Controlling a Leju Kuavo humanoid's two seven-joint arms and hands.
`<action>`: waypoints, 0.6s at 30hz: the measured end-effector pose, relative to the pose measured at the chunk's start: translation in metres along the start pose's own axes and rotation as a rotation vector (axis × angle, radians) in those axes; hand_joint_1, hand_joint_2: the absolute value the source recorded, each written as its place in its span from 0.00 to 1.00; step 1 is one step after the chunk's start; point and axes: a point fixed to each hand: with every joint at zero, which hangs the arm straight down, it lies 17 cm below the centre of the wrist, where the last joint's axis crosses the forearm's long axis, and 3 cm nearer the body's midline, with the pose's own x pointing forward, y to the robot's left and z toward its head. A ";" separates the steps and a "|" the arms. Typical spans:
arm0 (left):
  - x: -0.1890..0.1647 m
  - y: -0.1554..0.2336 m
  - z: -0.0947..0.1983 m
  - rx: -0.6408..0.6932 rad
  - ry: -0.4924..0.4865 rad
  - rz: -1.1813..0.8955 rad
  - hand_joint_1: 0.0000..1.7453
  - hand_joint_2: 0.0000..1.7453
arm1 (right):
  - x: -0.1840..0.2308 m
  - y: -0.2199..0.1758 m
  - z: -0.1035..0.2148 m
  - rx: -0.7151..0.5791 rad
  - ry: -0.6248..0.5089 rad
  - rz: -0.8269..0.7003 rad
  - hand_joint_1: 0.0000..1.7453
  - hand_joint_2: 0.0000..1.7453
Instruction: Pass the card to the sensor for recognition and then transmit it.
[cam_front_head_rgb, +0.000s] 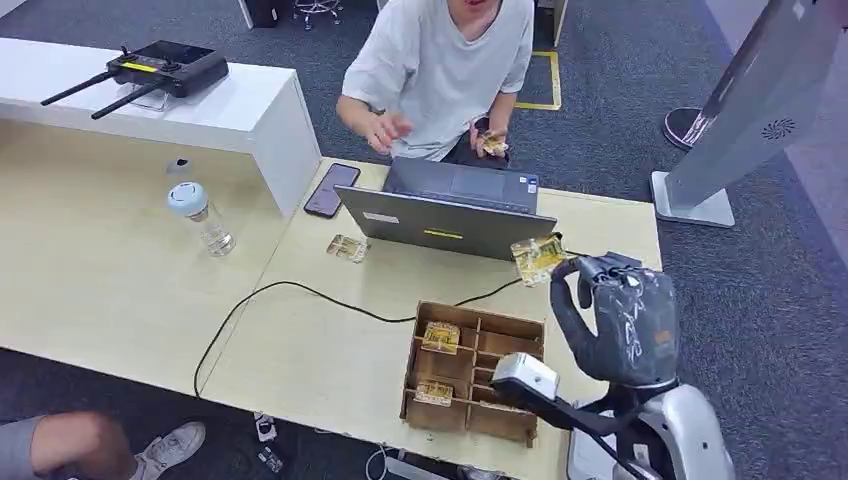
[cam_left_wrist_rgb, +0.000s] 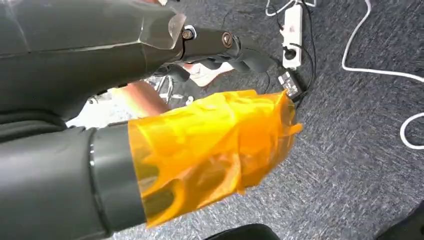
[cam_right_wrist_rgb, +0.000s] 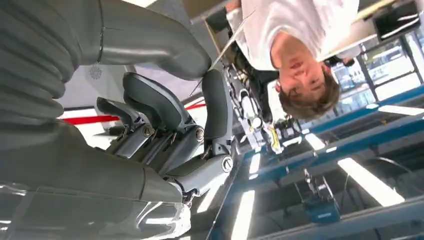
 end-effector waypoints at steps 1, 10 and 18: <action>0.000 0.000 0.000 -0.002 -0.002 -0.005 0.00 0.00 | -0.001 -0.002 -0.005 -0.006 0.004 0.003 1.00 1.00; 0.005 0.002 -0.001 -0.009 -0.022 -0.047 0.00 0.00 | -0.019 -0.015 -0.047 -0.037 0.049 0.041 1.00 1.00; 0.009 0.003 -0.002 -0.012 -0.039 -0.080 0.00 0.00 | -0.031 -0.014 -0.076 -0.029 0.090 0.062 1.00 1.00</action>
